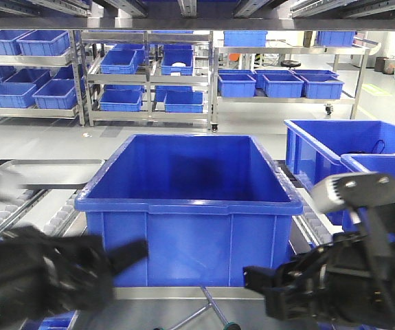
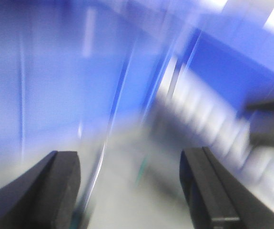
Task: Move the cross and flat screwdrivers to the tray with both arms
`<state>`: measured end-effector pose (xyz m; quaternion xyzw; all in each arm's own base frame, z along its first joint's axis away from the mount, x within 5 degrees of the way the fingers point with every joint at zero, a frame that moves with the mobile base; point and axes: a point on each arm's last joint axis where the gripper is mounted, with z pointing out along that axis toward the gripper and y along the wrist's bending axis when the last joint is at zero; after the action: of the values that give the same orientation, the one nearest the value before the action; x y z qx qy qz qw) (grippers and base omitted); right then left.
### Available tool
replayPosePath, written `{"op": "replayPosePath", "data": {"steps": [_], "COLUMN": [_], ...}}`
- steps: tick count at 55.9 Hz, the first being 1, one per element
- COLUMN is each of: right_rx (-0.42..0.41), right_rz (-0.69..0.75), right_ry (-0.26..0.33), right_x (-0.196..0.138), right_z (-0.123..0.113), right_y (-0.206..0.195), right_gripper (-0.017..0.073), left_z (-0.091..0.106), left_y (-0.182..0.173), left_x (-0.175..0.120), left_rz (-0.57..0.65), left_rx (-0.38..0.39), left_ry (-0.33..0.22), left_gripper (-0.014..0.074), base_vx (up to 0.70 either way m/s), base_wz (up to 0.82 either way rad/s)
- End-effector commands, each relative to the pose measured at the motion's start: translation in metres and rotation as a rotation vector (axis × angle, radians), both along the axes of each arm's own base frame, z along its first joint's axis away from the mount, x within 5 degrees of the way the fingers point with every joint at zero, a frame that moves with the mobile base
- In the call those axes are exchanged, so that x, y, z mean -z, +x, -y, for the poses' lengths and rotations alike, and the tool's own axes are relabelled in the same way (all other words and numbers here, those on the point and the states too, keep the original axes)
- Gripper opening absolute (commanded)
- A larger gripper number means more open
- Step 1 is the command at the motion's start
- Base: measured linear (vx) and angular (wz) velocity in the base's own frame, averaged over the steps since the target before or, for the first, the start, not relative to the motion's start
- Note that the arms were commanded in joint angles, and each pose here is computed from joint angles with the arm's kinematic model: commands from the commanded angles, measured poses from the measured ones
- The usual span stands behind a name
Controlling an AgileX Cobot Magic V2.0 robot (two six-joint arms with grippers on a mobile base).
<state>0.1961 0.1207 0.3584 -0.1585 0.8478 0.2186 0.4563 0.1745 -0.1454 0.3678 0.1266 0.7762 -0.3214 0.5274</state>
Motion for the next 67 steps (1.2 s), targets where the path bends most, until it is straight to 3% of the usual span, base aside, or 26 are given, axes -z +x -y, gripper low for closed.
{"op": "replayPosePath", "data": {"steps": [1, 18, 27, 36, 46, 51, 56, 67], "right_rx": [0.014, 0.014, 0.014, 0.014, 0.015, 0.014, 0.014, 0.014], "right_rz": [0.135, 0.136, 0.135, 0.135, 0.137, 0.135, 0.135, 0.136], "right_ry": [0.056, 0.057, 0.056, 0.057, 0.058, 0.057, 0.057, 0.057], "right_x": [-0.026, -0.026, -0.026, -0.026, -0.026, -0.026, -0.026, -0.026], "right_z": [0.004, 0.005, 0.005, 0.005, 0.005, 0.005, 0.005, 0.005], "right_y": [-0.003, -0.004, -0.004, -0.004, -0.003, -0.004, -0.004, -0.004], "right_gripper": [0.053, 0.053, 0.053, 0.053, 0.053, 0.053, 0.053, 0.053], "left_z": [-0.007, -0.009, -0.016, -0.056, -0.107, -0.121, -0.132, -0.14], "left_y": [-0.008, -0.01, -0.013, -0.02, -0.054, -0.072, -0.09, -0.117], "left_x": [-0.03, -0.033, -0.037, -0.022, 0.023, 0.054, 0.081, 0.133], "left_rz": [0.138, 0.146, 0.233, 0.291, 0.335, 0.359, 0.399, 0.433], "left_rx": [-0.009, -0.009, -0.016, -0.161, -0.366, -0.431, -0.497, -0.573], "left_ry": [-0.111, -0.119, -0.045, 0.026, 0.097, 0.177, 0.259, 0.228], "left_gripper": [0.0555, 0.0555, 0.055, 0.0444, 0.0149, -0.0009, -0.0008, -0.0006], "base_vx": [0.0, 0.0, 0.0, 0.0, 0.0, 0.0, 0.0, 0.0], "base_wz": [0.0, 0.0, 0.0, 0.0, 0.0, 0.0, 0.0, 0.0]}}
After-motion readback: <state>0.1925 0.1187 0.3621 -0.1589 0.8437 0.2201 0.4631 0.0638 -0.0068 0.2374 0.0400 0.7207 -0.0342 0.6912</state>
